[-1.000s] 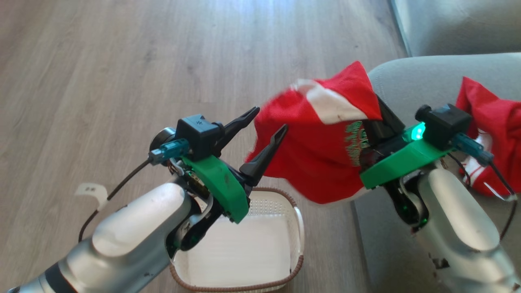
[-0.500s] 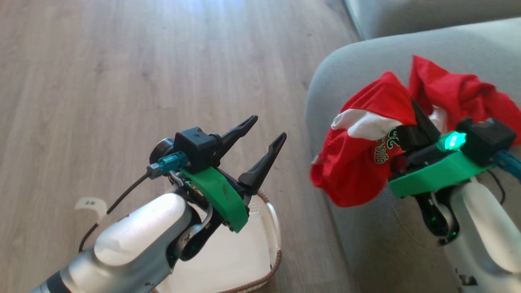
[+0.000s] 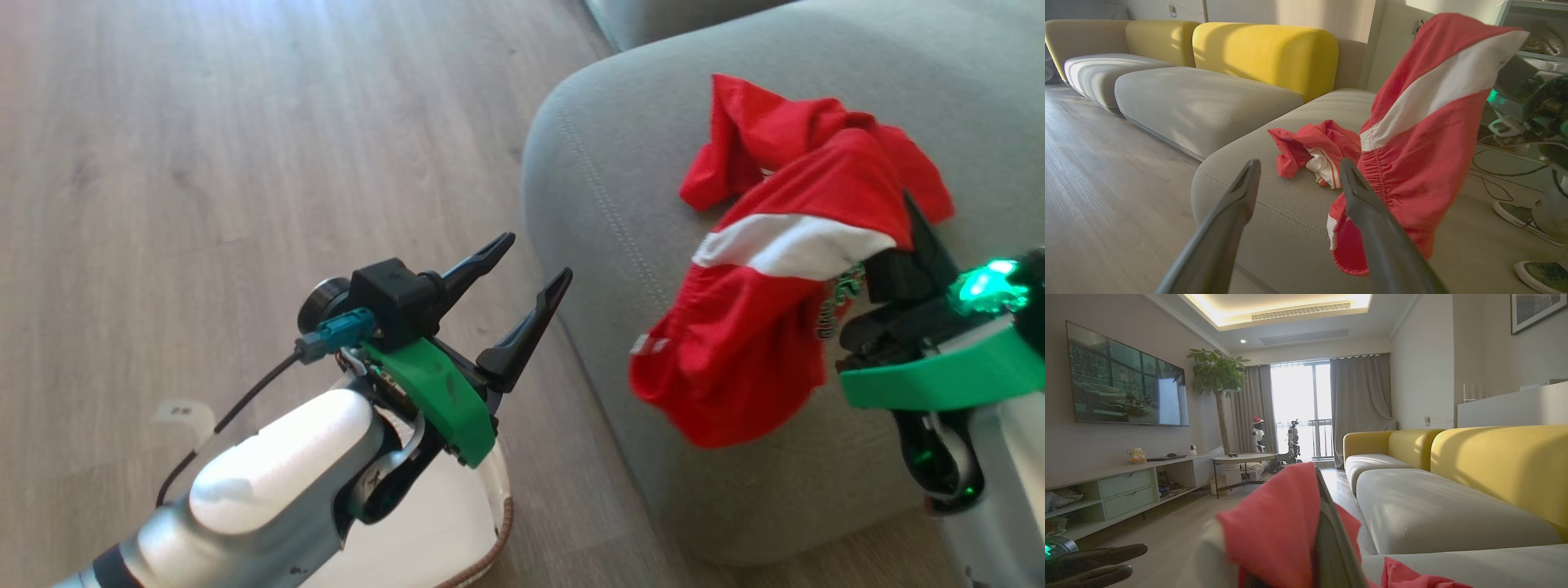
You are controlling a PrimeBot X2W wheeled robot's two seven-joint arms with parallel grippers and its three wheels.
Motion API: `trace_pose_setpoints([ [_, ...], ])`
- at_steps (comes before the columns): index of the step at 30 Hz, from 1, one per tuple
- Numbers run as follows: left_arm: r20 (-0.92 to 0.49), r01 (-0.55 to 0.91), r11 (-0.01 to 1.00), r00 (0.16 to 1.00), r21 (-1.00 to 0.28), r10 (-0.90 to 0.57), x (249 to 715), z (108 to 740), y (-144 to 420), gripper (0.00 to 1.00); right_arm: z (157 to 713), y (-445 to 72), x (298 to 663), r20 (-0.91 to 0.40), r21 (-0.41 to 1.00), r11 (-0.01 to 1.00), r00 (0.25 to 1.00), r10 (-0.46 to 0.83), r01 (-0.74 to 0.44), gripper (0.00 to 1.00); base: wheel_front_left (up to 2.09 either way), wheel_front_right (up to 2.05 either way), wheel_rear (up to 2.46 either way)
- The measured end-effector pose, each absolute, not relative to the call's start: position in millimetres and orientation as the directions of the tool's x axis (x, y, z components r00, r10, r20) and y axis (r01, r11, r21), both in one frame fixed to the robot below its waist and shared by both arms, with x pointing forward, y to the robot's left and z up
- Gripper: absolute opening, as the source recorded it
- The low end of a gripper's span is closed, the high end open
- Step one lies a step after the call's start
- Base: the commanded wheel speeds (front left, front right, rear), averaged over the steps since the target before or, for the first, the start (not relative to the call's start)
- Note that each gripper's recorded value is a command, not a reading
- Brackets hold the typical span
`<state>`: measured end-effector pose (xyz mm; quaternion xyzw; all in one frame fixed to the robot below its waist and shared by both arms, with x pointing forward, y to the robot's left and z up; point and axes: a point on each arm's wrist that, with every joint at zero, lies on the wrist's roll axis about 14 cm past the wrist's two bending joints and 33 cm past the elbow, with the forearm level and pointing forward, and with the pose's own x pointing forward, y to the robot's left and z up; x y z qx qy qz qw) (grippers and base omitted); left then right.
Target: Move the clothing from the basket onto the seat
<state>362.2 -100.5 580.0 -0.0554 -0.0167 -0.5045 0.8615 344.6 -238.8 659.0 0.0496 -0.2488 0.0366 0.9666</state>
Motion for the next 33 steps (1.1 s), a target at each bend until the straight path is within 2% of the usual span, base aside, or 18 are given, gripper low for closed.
trace_pose_setpoints([
  [13,0.086,0.914,0.395,0.402,-0.09,-0.912,355,575,-134,1.0,661,-283,304,0.495,0.077,0.995,0.864,-0.096,0.066,0.0,0.0,0.0,0.0],
  [21,0.082,0.924,0.369,0.378,-0.103,-0.922,354,570,-143,1.0,661,-290,297,0.494,0.067,0.993,0.861,-0.119,0.099,0.0,0.0,0.0,0.0],
  [27,0.076,0.922,0.369,0.379,-0.117,-0.922,358,565,-143,1.0,666,-292,306,0.492,0.028,0.995,0.865,-0.098,0.097,0.0,0.0,0.0,0.0],
  [33,0.078,0.919,0.374,0.385,-0.121,-0.92,372,564,-142,1.0,707,-302,343,0.541,-0.045,0.997,0.84,-0.035,0.07,0.0,0.0,0.0,0.0],
])
